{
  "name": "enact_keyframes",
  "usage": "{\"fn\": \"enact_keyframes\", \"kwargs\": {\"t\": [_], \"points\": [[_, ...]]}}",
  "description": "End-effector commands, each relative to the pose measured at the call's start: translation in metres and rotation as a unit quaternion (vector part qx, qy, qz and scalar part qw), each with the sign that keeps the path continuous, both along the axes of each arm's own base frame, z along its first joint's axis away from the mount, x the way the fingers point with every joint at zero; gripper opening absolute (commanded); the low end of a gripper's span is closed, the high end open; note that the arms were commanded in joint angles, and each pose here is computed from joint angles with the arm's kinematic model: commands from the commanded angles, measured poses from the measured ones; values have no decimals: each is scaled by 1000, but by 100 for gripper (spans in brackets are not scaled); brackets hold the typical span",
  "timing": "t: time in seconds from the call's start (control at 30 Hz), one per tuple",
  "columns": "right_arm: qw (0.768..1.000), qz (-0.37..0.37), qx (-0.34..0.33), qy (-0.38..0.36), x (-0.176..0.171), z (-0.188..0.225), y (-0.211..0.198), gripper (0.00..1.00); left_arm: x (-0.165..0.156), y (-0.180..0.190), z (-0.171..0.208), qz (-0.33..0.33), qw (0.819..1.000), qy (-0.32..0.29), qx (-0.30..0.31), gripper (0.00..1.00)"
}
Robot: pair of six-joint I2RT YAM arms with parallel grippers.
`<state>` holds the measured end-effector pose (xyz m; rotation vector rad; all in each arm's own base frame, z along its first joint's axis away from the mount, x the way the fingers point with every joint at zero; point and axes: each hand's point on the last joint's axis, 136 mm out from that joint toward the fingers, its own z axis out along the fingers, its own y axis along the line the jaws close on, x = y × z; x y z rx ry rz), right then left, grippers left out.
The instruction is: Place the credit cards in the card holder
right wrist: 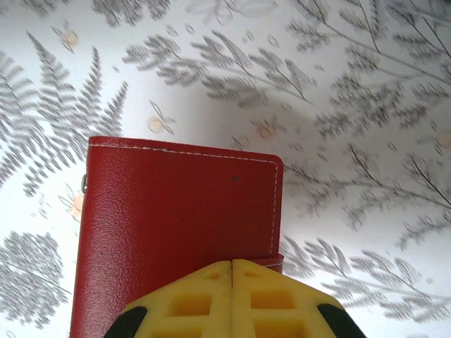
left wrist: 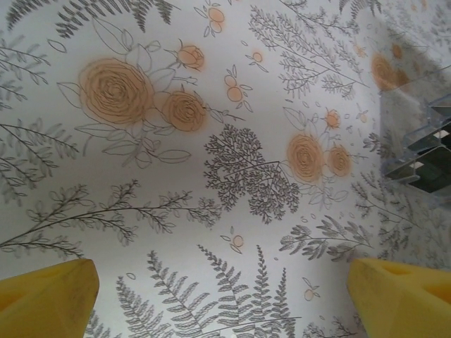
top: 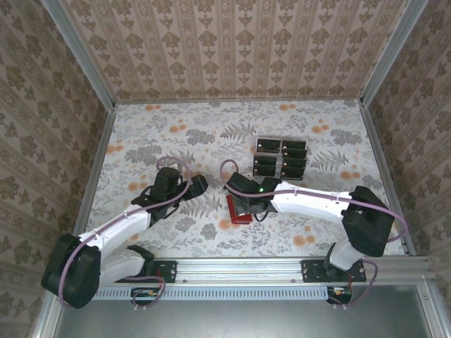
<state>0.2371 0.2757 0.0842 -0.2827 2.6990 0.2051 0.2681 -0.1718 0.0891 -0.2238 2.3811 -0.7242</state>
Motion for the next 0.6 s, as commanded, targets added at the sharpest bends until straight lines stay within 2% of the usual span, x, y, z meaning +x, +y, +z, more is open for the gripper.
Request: {"fn": "enact_keyframes", "kwargs": {"t": [0.0, 0.3, 0.57], "points": [[999, 12, 37, -6, 14, 7, 27, 0, 3, -14, 10, -10, 998, -9, -59, 100], [998, 15, 52, -11, 28, 10, 48, 0, 7, -35, 12, -10, 990, 5, -137, 100], [998, 14, 61, -14, 34, 12, 54, 0, 2, -59, 2, -21, 986, 30, -164, 93]]}}
